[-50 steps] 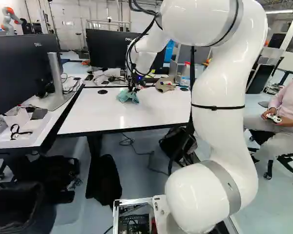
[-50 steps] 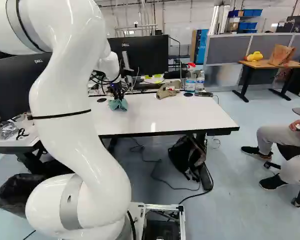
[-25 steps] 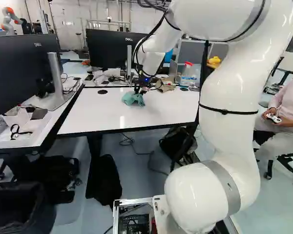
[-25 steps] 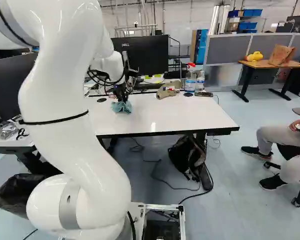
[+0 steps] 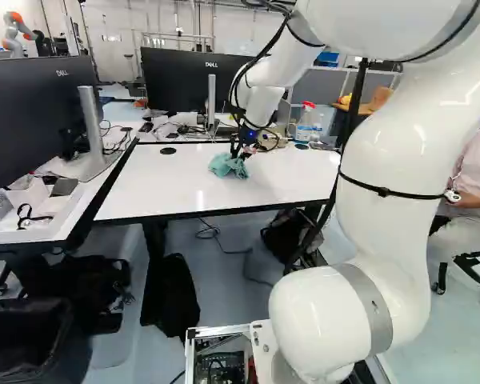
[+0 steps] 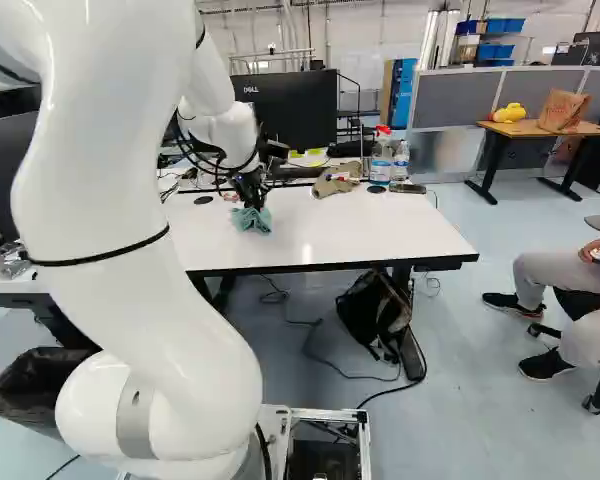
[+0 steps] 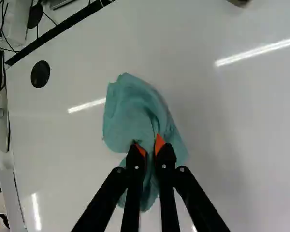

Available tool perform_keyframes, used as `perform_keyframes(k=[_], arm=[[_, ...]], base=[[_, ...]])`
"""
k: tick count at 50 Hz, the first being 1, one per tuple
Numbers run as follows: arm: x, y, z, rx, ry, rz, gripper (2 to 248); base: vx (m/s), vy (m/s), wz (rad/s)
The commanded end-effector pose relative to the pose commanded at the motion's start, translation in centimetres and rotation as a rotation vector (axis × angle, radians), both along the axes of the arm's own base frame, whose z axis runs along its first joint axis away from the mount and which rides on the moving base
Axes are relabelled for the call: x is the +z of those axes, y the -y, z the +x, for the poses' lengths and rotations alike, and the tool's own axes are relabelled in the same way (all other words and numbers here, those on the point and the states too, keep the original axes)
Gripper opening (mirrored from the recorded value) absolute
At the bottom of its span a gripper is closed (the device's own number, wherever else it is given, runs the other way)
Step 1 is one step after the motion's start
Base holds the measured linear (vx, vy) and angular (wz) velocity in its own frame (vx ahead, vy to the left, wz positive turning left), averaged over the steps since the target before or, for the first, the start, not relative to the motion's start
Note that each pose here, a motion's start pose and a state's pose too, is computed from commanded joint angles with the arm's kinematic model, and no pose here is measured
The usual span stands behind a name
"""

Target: Clean the table with the green towel

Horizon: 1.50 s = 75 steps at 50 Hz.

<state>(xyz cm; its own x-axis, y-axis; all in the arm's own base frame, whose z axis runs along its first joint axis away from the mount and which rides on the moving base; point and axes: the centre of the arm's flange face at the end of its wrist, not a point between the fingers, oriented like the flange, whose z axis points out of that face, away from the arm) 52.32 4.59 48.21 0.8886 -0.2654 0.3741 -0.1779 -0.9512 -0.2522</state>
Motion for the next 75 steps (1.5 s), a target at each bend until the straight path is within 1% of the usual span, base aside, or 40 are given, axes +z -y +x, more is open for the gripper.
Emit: perform_keyframes(k=[16,47,56,75], arm=[[0.0,2.4,-2.3,-0.044,-0.008,0.0,41],[0.0,2.4,-2.3,-0.045,-0.008,0.0,41],[0.9,2.9,-2.5,-0.055,0.009,0.0,41],[3.3,6.0,-1.7,-0.116,0.06,0.0,41]], base=[[0.0,0.0,0.0],[0.0,0.0,0.0],[0.0,0.0,0.0],[0.0,0.0,0.0]])
